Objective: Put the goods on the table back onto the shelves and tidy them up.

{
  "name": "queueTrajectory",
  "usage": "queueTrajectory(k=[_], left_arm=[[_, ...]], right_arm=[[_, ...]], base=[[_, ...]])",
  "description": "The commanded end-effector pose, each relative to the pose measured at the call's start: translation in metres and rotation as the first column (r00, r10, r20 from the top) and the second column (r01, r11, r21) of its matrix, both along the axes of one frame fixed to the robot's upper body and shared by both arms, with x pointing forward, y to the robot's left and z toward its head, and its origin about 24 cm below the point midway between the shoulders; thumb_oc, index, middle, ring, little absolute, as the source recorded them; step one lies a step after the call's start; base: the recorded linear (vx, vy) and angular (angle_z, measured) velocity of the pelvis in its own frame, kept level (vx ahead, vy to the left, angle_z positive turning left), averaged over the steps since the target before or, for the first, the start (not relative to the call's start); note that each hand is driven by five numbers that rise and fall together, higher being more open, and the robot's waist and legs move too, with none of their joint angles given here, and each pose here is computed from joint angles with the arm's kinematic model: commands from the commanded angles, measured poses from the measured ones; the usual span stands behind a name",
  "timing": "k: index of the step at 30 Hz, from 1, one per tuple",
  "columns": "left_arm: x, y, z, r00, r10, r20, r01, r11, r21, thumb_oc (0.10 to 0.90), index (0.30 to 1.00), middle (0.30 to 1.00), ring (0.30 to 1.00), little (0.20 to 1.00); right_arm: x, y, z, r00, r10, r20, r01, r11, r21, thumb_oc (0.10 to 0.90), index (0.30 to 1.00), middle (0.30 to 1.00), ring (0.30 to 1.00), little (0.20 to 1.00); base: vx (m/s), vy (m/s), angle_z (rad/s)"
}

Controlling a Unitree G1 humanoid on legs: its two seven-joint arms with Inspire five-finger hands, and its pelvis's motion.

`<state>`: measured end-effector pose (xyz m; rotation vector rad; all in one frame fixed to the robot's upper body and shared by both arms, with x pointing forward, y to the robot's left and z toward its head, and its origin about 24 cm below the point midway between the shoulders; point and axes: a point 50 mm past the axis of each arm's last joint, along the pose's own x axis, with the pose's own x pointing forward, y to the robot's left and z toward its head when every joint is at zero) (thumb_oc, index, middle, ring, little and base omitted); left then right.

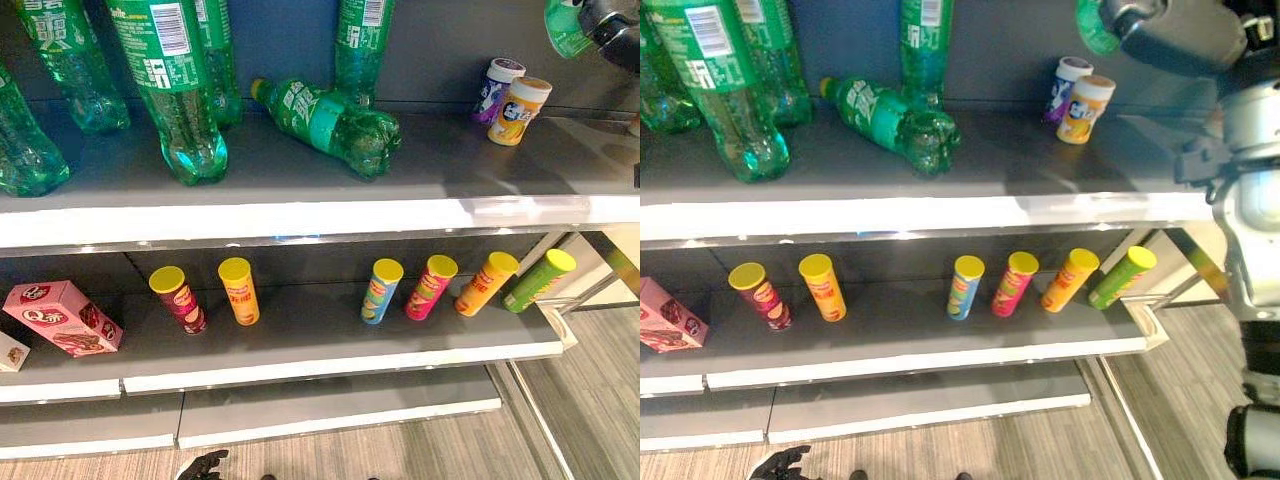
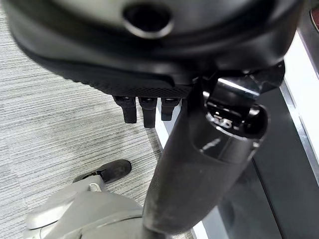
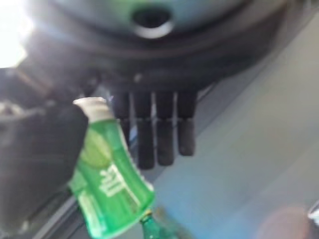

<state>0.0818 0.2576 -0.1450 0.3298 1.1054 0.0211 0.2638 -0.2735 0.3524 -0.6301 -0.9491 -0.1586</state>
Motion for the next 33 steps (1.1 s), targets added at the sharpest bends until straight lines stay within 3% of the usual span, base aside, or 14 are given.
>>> queueTrajectory(k=[1, 7, 21, 33], left_arm=[[0.017, -0.001, 0.004, 0.995, -0.088, 0.043, 0.086, 0.996, 0.034, 0.800, 0.900, 0.900, 0.900, 0.900], [0.017, -0.002, 0.004, 0.995, -0.090, 0.046, 0.089, 0.996, 0.029, 0.800, 0.900, 0.900, 0.900, 0.900], [0.017, -0.001, 0.006, 0.993, -0.098, 0.059, 0.097, 0.995, 0.024, 0.800, 0.900, 0.900, 0.900, 0.900], [0.017, -0.002, 0.006, 0.992, -0.114, 0.060, 0.113, 0.993, 0.015, 0.800, 0.900, 0.900, 0.900, 0.900]], right_arm=[[-0.036, 0.000, 0.044, 0.971, -0.011, 0.237, 0.018, 0.999, -0.027, 0.400, 0.300, 0.300, 0.300, 0.300], [-0.036, -0.005, 0.039, 0.980, -0.025, 0.199, 0.032, 0.999, -0.032, 0.400, 0.300, 0.300, 0.300, 0.300], [-0.024, -0.040, 0.007, 0.972, -0.214, -0.096, 0.194, 0.963, -0.185, 0.400, 0.300, 0.300, 0.300, 0.300], [-0.015, -0.056, -0.006, 0.941, -0.275, -0.197, 0.241, 0.953, -0.183, 0.400, 0.300, 0.300, 0.300, 0.300]], base=[[0.00, 0.000, 0.00], [0.00, 0.000, 0.00], [0.00, 0.001, -0.03], [0.00, 0.000, -0.03]])
